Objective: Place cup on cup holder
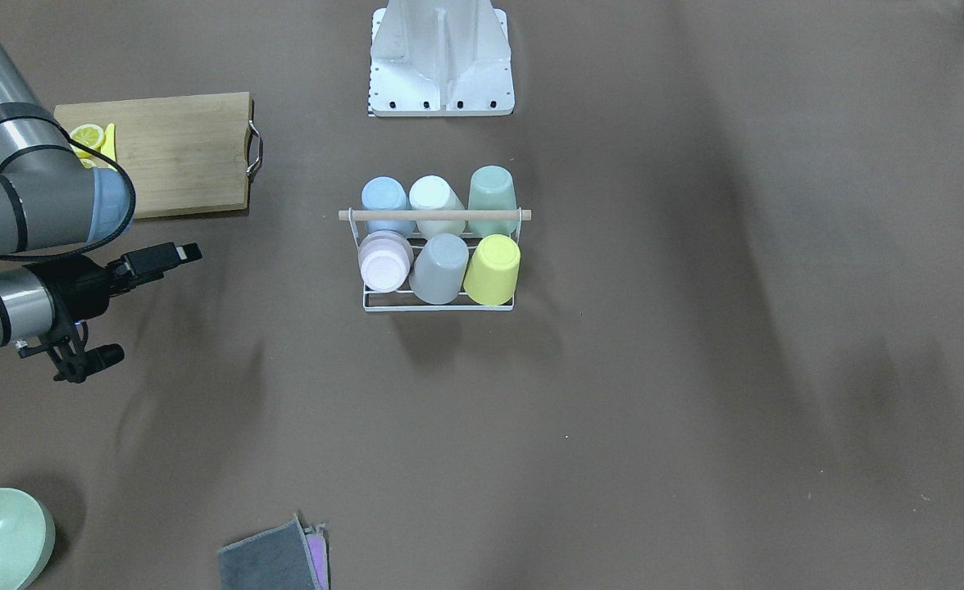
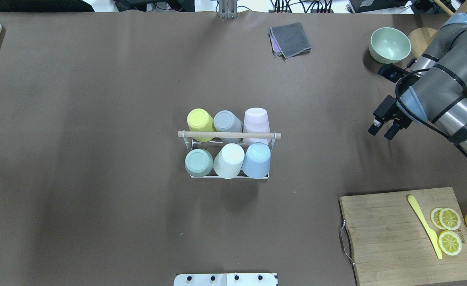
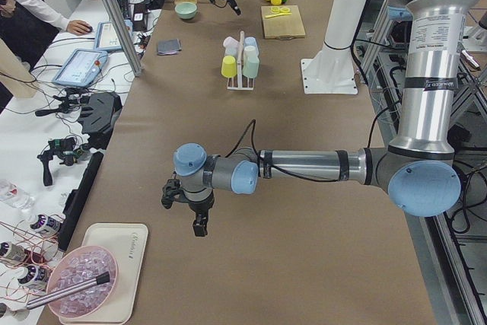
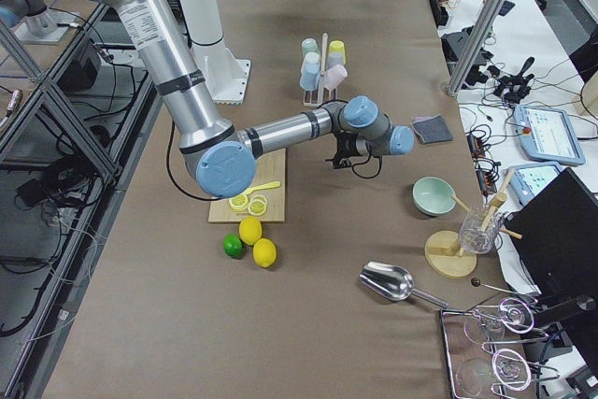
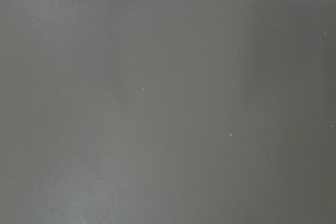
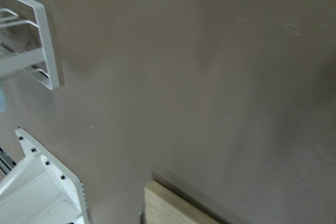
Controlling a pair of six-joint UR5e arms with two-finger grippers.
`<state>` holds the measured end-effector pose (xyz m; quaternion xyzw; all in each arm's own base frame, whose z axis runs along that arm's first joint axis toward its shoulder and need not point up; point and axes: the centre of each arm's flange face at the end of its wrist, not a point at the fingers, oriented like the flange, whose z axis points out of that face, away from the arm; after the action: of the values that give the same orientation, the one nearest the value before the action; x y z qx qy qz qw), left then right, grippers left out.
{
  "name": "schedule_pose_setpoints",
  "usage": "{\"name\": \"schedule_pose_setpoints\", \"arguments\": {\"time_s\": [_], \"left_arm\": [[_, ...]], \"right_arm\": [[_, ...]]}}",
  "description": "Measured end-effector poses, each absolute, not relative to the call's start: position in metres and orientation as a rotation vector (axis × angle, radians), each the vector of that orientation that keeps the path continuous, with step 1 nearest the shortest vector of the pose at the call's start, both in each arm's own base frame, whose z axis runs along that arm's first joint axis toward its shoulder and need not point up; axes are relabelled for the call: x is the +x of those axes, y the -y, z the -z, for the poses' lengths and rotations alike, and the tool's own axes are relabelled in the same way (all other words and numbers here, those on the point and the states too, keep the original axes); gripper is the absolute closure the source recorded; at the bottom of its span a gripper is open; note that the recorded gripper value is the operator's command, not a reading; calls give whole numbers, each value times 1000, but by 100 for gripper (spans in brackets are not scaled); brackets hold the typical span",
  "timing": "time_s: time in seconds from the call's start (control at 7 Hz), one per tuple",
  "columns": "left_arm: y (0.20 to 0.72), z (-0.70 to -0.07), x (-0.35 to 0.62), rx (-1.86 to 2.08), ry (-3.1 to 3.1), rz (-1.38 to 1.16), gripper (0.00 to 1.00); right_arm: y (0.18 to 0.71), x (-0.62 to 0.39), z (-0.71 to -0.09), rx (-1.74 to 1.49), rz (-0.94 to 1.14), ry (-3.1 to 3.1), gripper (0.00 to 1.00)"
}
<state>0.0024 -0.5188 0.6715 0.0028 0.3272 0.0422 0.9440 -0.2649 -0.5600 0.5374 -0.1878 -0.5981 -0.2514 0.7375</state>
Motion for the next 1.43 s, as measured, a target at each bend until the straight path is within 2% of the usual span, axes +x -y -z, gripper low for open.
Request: {"name": "schedule_pose_setpoints", "arguments": {"time_s": [0.29, 0.43, 0.71, 1.29, 1.43], "left_arm": [[526, -673, 3, -20, -662, -114, 3], [527, -673, 3, -14, -668, -117, 3], [525, -671, 4, -3, -700, -105, 3], [484, -680, 5, -47, -793, -68, 3], [473, -679, 5, -60, -815, -53, 3]], "right_arm": [[531, -223, -564, -244, 679, 1254, 1], [514, -206, -566, -156, 728, 1219, 4], [472, -174, -575, -33, 761, 1170, 7], [456, -91, -611, -90, 429, 1075, 6], [458, -72, -621, -113, 339, 998, 3]]}}
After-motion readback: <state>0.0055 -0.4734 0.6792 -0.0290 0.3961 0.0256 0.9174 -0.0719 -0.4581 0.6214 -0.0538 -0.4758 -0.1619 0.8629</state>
